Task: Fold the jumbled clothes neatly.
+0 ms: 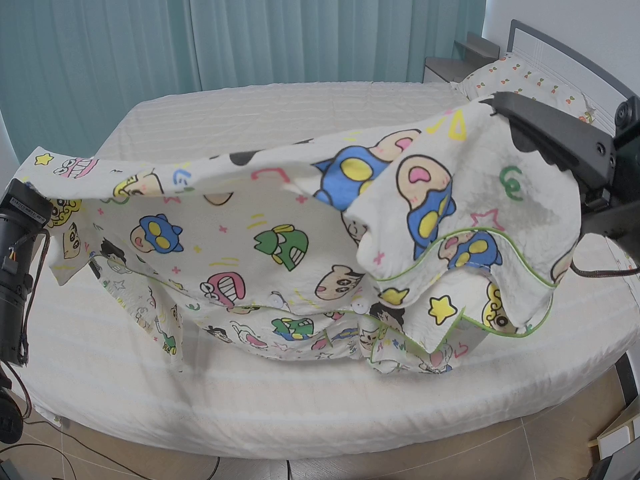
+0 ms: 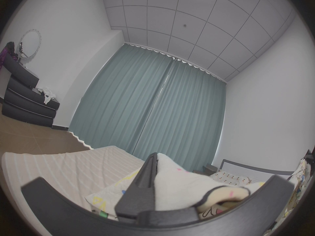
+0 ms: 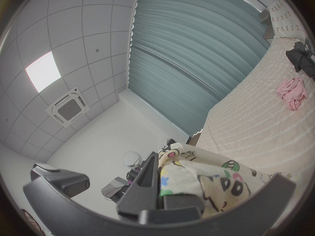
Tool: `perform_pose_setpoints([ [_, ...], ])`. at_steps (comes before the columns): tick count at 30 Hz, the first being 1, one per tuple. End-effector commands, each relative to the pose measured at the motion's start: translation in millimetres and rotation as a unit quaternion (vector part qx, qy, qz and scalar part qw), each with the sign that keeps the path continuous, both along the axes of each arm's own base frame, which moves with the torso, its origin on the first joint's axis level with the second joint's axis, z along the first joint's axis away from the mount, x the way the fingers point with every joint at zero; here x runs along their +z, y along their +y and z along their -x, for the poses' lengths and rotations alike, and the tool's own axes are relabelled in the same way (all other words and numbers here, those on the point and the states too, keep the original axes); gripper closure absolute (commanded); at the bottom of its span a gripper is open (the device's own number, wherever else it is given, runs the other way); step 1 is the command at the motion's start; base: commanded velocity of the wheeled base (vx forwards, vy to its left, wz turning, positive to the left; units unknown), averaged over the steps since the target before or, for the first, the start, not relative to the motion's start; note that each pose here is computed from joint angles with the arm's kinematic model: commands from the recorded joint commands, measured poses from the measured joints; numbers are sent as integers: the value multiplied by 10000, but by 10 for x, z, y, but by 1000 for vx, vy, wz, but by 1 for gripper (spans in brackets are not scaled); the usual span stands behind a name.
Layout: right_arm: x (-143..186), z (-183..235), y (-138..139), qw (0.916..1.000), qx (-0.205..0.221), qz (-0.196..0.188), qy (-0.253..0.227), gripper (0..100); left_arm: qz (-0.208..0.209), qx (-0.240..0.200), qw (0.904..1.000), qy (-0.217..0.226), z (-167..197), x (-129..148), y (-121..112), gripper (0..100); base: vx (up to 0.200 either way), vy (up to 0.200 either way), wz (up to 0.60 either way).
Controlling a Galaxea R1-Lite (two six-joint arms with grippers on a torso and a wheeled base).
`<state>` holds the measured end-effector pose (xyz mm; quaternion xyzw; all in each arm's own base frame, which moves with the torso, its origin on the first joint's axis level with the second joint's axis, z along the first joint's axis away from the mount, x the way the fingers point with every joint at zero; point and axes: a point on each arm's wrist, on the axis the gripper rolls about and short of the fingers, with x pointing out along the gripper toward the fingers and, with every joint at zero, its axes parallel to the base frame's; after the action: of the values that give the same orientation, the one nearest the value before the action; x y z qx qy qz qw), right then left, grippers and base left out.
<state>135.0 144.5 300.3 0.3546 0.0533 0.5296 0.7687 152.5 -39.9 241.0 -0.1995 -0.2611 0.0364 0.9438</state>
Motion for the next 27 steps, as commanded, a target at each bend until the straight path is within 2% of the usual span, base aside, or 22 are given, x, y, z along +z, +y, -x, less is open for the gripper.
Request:
perform_pose_setpoints([
  [1,29,169,-111,9998,123,-109,-110,100,36,-17,9999,-141,146,23,43,100,0,0,0],
  [9,-22,261,-158,9997,222,-44,-46,100,-15,-37,10000,32,249,-32,74,100,0,0,0],
  [12,-80,217,-138,9998,169,94,88,100,-195,-76,9982,558,235,-188,64,100,0,0,0],
  [13,-80,218,-138,9998,176,96,86,100,-200,-76,9981,573,235,-193,64,100,0,0,0],
  [14,-112,168,-121,9997,107,161,151,100,-263,-80,9965,791,218,-261,56,100,0,0,0],
  [21,-356,-219,7,9961,-336,560,596,100,-446,-46,9881,1470,-61,-462,-32,100,0,0,0],
  [25,-485,-411,42,9924,-548,735,819,100,-515,-36,9847,1666,-241,-509,-93,100,0,0,0],
  [27,-567,-579,56,9899,-730,795,919,100,-528,9,9833,1741,-444,-510,-147,100,0,0,0],
])
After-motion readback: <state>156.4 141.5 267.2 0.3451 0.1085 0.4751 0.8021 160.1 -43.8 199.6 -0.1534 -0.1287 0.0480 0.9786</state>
